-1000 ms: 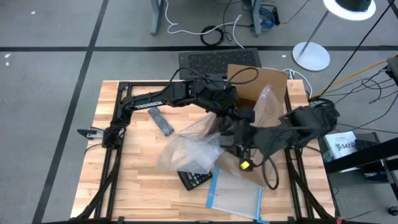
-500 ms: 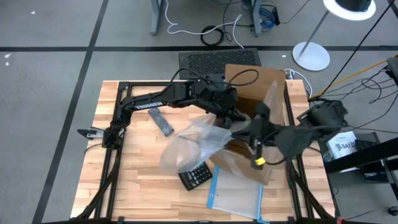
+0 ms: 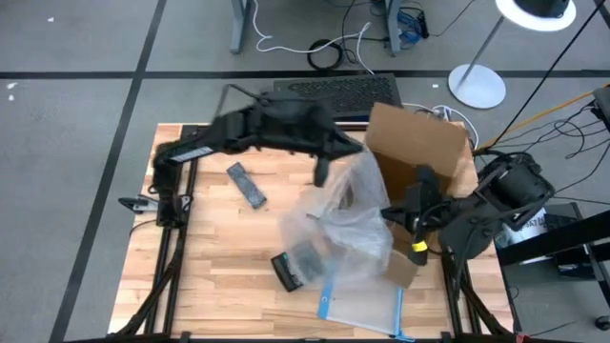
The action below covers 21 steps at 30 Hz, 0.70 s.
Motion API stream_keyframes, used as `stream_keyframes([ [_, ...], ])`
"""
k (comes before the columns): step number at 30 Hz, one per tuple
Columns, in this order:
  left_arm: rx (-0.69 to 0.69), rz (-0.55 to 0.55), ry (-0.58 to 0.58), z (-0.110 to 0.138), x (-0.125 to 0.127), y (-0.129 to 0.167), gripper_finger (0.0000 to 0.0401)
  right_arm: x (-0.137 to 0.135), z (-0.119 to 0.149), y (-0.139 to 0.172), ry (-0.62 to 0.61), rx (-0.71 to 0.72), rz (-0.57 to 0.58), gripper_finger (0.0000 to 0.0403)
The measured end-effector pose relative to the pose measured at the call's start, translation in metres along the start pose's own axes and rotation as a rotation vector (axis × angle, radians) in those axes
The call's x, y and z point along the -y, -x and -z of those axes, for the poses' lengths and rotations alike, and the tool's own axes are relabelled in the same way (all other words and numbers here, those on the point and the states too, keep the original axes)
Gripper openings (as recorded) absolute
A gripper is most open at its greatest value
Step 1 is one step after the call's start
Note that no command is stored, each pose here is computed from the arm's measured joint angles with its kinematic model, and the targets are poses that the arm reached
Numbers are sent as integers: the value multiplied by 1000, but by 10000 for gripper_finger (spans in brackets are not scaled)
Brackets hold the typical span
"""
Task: Unpack boxes
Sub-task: Put the bubble wrap into the cardboard box
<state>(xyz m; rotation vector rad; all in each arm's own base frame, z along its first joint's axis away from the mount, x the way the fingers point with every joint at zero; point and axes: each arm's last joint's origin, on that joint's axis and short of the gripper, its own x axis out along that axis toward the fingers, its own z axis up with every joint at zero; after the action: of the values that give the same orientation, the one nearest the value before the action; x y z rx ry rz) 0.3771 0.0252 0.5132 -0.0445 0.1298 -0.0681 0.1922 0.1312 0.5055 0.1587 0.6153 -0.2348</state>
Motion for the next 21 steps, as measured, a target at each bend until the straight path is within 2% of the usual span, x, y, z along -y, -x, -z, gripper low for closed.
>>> stream_keyframes([
  [4,-57,-72,-4,-11,5,43,55,2,1,7,-48,14,-17,0],
  [8,-298,-116,46,-1,10,88,56,-2,4,10,-67,-38,-84,0],
  [10,-420,-150,56,9,13,99,57,-2,5,13,-67,-59,-116,0],
  [13,-441,-152,93,11,19,102,57,2,5,17,-75,-61,-133,0],
  [16,-498,-77,170,14,25,110,57,8,5,23,-86,-67,-162,0],
  [21,-811,2,217,54,36,93,57,11,12,20,-106,-165,-210,0],
])
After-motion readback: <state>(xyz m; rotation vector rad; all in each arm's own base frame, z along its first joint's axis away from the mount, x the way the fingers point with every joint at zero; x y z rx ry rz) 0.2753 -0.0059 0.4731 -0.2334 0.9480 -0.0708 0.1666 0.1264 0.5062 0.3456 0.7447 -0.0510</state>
